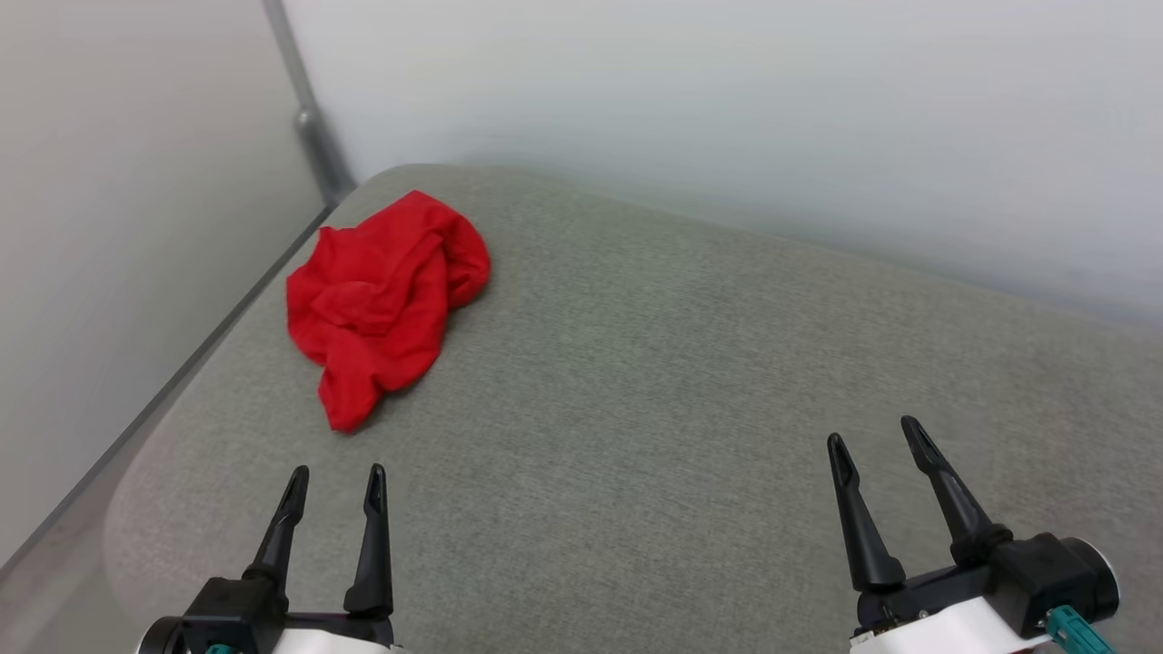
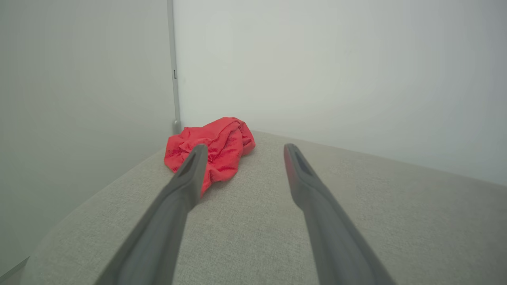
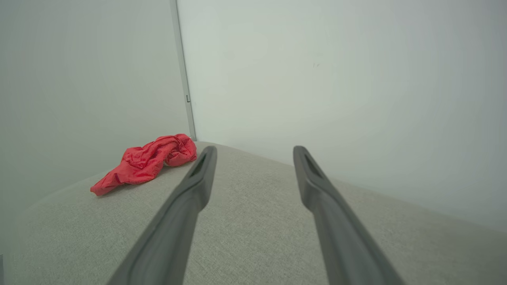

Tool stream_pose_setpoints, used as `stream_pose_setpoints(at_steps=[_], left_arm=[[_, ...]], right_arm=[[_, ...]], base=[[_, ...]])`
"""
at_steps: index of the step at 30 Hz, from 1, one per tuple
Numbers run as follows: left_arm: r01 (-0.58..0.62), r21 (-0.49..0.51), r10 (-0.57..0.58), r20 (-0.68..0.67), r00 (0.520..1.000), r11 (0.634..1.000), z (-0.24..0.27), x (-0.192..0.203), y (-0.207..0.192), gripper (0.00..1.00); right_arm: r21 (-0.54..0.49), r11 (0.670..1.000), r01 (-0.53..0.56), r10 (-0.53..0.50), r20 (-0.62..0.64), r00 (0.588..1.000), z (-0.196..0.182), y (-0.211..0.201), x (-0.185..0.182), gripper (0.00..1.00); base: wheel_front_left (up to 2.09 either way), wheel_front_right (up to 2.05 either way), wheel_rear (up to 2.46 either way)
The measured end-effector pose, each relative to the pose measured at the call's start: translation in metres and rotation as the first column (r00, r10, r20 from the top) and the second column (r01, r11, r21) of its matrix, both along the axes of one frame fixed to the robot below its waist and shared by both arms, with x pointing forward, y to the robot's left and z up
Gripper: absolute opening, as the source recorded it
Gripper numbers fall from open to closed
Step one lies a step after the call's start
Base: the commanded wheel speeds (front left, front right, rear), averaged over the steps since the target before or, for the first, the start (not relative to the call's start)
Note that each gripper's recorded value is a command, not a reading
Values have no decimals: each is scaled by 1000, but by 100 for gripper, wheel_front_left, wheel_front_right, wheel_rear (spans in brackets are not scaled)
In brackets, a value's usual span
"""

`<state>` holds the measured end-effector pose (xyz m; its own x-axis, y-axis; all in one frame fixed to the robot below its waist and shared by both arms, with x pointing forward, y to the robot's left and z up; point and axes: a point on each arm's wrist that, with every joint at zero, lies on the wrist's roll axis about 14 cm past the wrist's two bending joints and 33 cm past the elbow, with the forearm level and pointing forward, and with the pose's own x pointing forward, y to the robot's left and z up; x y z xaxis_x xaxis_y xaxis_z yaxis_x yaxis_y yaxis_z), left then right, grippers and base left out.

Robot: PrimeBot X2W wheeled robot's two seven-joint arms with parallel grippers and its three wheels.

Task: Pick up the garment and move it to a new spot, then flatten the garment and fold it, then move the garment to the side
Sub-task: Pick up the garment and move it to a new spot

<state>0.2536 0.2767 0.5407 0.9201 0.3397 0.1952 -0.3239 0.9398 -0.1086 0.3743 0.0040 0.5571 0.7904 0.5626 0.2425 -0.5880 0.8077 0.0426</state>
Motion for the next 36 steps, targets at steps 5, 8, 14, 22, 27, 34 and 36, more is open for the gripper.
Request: stream_pose_setpoints(at_steps=[5, 8, 14, 22, 27, 34, 36], left_arm=[[-44, -3, 44, -6, 999, 999, -2, -15, 9, 100], [-64, 2, 64, -4, 998, 998, -2, -21, 13, 100], [-82, 7, 82, 0, 997, 997, 0, -27, 16, 100], [-79, 4, 79, -1, 997, 997, 0, -26, 17, 100], [-90, -28, 90, -3, 996, 995, -3, -24, 21, 100], [-93, -10, 93, 3, 996, 996, 6, 4, 37, 100], [-72, 0, 72, -14, 997, 997, 3, 19, 39, 100]], right_arm=[[-1, 998, -55, 55, -1, 998, 0, 18, -3, 100], [0, 997, -78, 78, -2, 997, 0, 25, -5, 100], [2, 995, -98, 98, -1, 995, 1, 32, -7, 100], [5, 995, -100, 100, -16, 995, -3, 32, -7, 100], [2, 995, -96, 96, -22, 995, -7, 31, -4, 100], [-2, 997, -74, 74, -7, 997, -9, 27, 13, 100], [-10, 998, -64, 64, -6, 998, -13, 25, 19, 100]], base=[[0, 0, 0], [0, 0, 0], [0, 0, 0], [0, 0, 0], [0, 0, 0], [0, 0, 0], [0, 0, 0]])
